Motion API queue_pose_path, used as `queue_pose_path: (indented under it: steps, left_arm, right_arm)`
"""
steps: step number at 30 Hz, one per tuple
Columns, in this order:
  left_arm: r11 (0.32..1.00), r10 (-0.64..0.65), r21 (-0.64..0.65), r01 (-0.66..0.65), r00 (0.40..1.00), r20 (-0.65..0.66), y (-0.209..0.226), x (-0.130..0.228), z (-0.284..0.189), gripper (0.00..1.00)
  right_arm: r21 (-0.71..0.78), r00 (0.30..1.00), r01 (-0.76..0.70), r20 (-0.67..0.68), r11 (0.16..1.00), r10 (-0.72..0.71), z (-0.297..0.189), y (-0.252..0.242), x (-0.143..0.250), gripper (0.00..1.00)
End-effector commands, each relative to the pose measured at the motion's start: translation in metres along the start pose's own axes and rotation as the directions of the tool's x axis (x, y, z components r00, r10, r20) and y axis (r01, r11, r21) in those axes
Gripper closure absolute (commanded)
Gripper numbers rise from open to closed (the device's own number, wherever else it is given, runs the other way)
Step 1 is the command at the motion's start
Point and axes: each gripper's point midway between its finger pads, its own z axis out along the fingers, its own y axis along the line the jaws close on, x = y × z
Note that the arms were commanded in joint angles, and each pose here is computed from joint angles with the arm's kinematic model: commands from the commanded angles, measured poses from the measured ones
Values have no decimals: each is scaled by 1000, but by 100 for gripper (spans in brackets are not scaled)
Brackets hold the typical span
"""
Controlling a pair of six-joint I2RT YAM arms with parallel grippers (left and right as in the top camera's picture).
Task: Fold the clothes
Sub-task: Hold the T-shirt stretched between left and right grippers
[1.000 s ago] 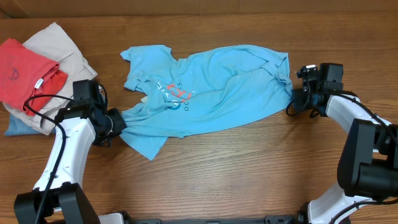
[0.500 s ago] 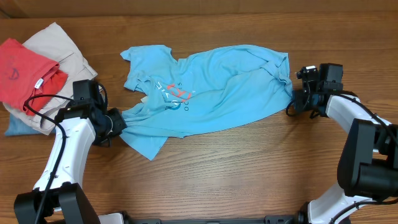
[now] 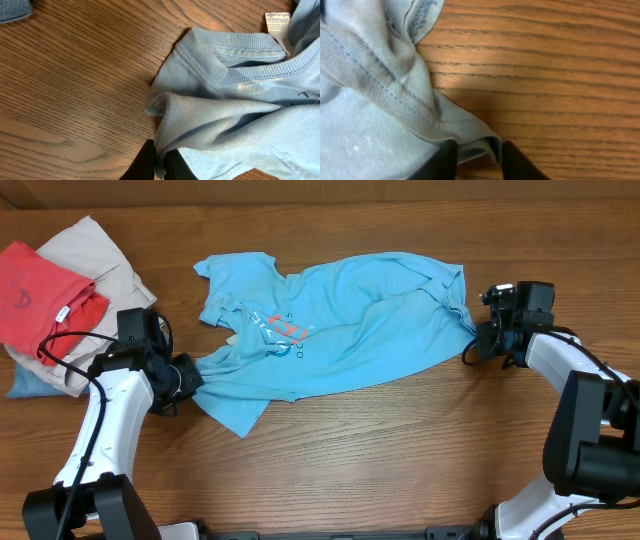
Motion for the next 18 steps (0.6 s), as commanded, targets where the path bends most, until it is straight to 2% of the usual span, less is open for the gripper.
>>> queue_pose_path:
  steps: [1,4,5,14,18]
  left_arm:
    - [1000,20,-2,-20,1000,16,1,-4,-2,92]
    - [1000,20,-2,-20,1000,17,1,-4,-2,91]
    - [1000,20,-2,-20,1000,17,1,-4,-2,92]
    - [1000,20,0,-20,1000,24,0,-6,-3,92]
    - [1000,21,2,-21,999,28,-1,-7,-3,94]
  right_arm:
    - [8,1000,-5,14,1000,5,0,-4,-5,79]
    - [8,1000,-5,14,1000,5,0,-4,-5,84]
    - [8,1000,-5,14,1000,5,0,-4,-5,89]
    - [9,1000,-11,14,1000,11,0,-5,-5,96]
    - [11,997,-80,22,997,80,0,-6,-7,96]
